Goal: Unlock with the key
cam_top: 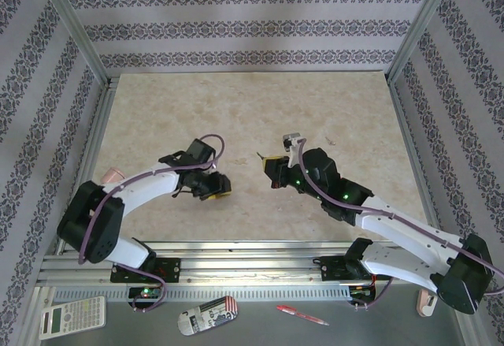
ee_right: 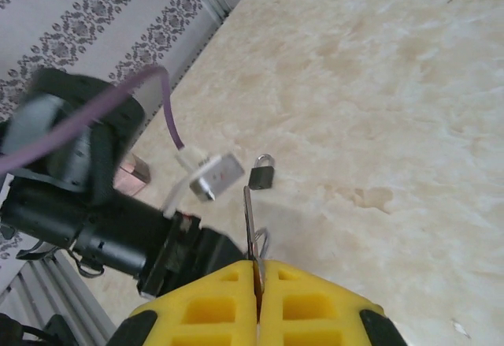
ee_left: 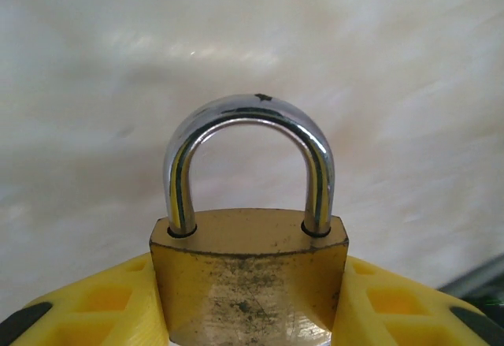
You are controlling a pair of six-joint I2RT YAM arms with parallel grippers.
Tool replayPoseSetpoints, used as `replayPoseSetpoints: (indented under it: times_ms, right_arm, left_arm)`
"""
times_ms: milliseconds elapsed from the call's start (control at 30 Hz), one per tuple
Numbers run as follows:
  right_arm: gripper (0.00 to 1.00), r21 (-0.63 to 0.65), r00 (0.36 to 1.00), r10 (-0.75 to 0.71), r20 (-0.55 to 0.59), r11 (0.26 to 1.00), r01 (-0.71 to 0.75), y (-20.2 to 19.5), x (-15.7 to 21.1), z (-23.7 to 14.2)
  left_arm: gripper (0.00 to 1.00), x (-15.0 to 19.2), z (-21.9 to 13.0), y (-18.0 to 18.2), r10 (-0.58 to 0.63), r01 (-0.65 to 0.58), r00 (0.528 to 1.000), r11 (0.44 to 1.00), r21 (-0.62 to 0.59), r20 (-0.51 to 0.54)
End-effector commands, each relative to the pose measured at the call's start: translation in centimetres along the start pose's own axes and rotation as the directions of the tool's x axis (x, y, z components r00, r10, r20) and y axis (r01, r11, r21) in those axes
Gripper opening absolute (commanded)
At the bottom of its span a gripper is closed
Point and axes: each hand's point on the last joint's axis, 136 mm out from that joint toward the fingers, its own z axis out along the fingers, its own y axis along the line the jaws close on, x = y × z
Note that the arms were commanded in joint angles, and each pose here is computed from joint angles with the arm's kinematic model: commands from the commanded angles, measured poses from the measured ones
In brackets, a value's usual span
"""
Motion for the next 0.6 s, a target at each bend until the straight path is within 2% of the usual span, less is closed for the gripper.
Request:
replayPoseSetpoints:
  times_ms: [0, 300, 333, 400, 467, 500, 567]
  right_arm:
    - [0.00, 0.044, 1.000, -0.017, 0.004, 0.999, 0.017, -0.8, -0.2, -0.7]
    - [0.00, 0.042, 1.000, -0.014, 0.015, 0.999, 0.013, -1.0, -0.1, -1.5]
    - [0.00, 0.043, 1.000, -0.013, 0.015, 0.999, 0.013, -1.1, 0.0, -1.6]
    - [0.00, 0.046, 1.000, -0.011, 0.022, 0.999, 0.010, -1.2, 0.0, -1.9]
    - [0.00, 0.052, 1.000, -0.010, 0.028, 0.999, 0.009, -1.5, 0.1, -2.2]
    - [0.00, 0.055, 0.999, -0.009, 0.032, 0.998, 0.007, -1.6, 0.1, -2.4]
    - [0.00, 0.057, 0.999, -0.005, 0.038, 0.998, 0.002, -1.8, 0.2, -2.6]
  left_arm:
    - [0.00, 1.7, -0.6, 2.1, 0.123, -0.137, 0.988, 0.978, -0.159, -0.095]
    - [0.00, 2.1, 0.8, 4.9, 0.177, -0.253, 0.958, 0.892, -0.374, -0.225]
    - [0.10, 2.1, 0.8, 4.9, 0.185, -0.265, 0.955, 0.882, -0.390, -0.231]
    - [0.42, 1.9, 0.4, 4.8, 0.200, -0.280, 0.953, 0.867, -0.412, -0.227]
    - [0.62, 1.8, -0.2, 4.1, 0.210, -0.283, 0.954, 0.864, -0.417, -0.214]
    - [0.68, 1.7, -0.7, 3.7, 0.219, -0.289, 0.954, 0.860, -0.420, -0.206]
    - [0.71, 1.7, -1.8, 2.7, 0.243, -0.301, 0.952, 0.852, -0.428, -0.185]
